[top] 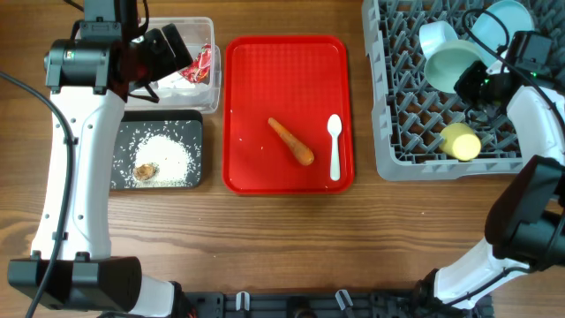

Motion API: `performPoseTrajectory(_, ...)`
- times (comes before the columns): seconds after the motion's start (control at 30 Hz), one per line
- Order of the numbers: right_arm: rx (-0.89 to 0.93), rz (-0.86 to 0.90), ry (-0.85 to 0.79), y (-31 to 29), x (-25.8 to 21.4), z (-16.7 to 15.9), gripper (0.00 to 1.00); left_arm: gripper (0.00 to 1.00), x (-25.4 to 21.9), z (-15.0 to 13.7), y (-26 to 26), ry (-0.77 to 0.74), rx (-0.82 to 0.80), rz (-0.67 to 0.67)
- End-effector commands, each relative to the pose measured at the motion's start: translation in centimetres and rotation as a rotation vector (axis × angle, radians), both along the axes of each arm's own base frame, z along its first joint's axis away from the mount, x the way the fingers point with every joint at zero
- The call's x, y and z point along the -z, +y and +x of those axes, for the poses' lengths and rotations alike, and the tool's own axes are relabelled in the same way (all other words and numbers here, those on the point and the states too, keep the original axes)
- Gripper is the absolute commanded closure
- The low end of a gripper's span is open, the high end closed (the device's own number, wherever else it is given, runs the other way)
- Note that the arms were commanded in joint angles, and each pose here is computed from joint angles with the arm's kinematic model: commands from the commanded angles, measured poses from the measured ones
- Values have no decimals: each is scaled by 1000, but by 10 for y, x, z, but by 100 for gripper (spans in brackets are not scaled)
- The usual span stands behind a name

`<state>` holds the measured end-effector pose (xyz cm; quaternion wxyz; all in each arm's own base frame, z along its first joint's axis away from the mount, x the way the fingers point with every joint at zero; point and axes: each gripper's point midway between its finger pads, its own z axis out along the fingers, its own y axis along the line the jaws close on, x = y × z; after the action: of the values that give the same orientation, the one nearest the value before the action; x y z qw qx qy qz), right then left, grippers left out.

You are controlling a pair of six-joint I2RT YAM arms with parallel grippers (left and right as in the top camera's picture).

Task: Sort waste into correct bins and load items into the dishwasher rack
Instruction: 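Lower the green bowl into the rack and open the right gripper, then withdraw the right gripper from the rack toward the red tray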

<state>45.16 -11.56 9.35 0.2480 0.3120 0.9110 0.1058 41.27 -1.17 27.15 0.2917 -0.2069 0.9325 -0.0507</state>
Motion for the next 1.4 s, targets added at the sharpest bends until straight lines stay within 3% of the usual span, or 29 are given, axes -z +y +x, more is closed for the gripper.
performPoseTrajectory(0.0, -32, -55, 6, -4, 1, -1, 96, 0, 2, 1, 2, 5, -14, 0)
performPoseTrajectory(0.23, -108, -211, -93, -15, -44, 2, 96, 0, 2, 1, 2, 5, -14, 0)
performPoseTrajectory(0.47, -35, -433, -119, -33, -86, -2, 96, 0, 2, 1, 2, 5, -14, 0)
performPoseTrajectory(0.73, 44, -818, -170, 4, -135, 18, 96, 0, 2, 1, 2, 5, -14, 0)
performPoseTrajectory(0.87, 82, -872, -274, 29, -158, 32, 96, 0, 2, 1, 2, 5, -14, 0)
performPoseTrajectory(1.07, 58, -872, -254, 36, -144, 38, 96, 0, 2, 1, 2, 5, -14, 0)
performPoseTrajectory(1.37, -86, -864, -57, 66, -79, 26, 96, 0, 2, 1, 2, 5, -14, 0)
